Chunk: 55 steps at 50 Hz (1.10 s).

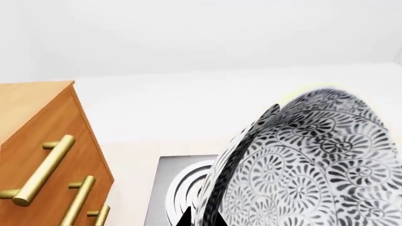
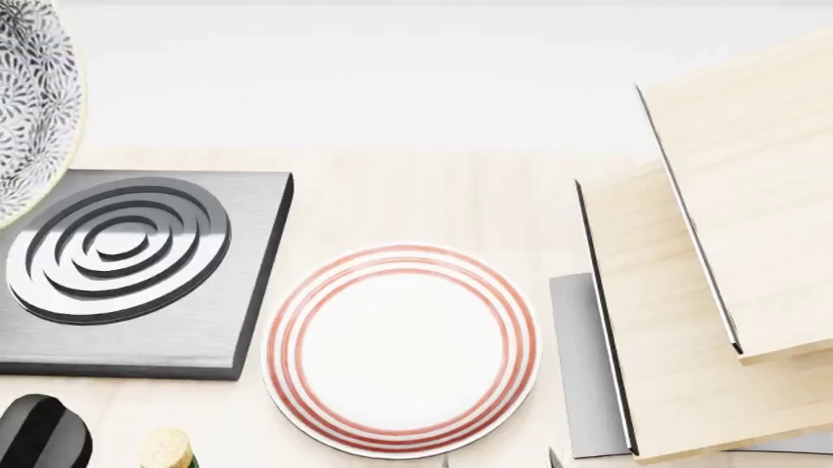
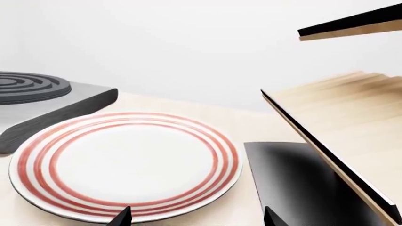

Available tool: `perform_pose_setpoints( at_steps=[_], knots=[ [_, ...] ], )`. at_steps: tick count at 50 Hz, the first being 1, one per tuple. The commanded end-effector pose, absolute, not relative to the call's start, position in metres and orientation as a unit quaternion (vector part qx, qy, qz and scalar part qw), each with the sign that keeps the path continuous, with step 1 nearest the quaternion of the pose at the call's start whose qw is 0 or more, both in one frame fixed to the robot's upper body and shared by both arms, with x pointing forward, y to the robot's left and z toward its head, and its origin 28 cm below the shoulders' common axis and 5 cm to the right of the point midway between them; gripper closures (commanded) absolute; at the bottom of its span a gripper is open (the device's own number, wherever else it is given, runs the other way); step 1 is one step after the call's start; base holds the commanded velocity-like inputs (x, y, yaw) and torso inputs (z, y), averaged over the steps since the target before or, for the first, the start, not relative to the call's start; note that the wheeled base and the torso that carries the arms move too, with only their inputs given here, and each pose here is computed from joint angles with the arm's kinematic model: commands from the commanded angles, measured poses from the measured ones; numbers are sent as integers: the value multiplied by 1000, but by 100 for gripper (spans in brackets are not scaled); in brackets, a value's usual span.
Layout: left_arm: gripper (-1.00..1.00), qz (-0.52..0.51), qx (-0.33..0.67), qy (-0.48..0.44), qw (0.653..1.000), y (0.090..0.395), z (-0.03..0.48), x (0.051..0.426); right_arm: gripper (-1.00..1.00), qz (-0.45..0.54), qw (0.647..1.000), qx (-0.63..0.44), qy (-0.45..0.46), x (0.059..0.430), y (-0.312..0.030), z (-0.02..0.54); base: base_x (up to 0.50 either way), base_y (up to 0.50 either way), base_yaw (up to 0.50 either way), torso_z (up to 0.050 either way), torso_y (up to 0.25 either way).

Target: Pick up the akita bowl and put it on the plate.

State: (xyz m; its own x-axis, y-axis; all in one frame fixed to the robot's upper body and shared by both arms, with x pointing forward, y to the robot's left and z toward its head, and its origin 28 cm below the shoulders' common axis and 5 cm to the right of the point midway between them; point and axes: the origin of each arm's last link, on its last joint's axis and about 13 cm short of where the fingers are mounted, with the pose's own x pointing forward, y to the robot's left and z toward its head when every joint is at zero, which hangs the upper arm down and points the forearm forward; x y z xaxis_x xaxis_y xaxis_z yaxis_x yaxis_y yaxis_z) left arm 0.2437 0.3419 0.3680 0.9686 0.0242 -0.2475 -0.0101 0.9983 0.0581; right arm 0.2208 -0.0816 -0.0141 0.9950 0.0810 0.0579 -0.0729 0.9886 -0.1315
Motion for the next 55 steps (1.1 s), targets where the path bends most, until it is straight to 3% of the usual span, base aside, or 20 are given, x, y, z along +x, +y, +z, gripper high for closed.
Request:
perform_pose_setpoints(
  at_steps=[1,24,55],
  knots=[
    [100,-8,-8,109,994,333,368,261,-100,42,997,-65,-29,221,-81,-16,0,0,0,0,0],
    [100,-77,-92,98,988,297,355,309,-100,46,996,-64,-29,220,-79,-17,0,0,0,0,0],
    [100,-169,-209,150,951,239,307,374,-100,50,997,-60,-27,219,-79,-18,0,0,0,0,1]
  ],
)
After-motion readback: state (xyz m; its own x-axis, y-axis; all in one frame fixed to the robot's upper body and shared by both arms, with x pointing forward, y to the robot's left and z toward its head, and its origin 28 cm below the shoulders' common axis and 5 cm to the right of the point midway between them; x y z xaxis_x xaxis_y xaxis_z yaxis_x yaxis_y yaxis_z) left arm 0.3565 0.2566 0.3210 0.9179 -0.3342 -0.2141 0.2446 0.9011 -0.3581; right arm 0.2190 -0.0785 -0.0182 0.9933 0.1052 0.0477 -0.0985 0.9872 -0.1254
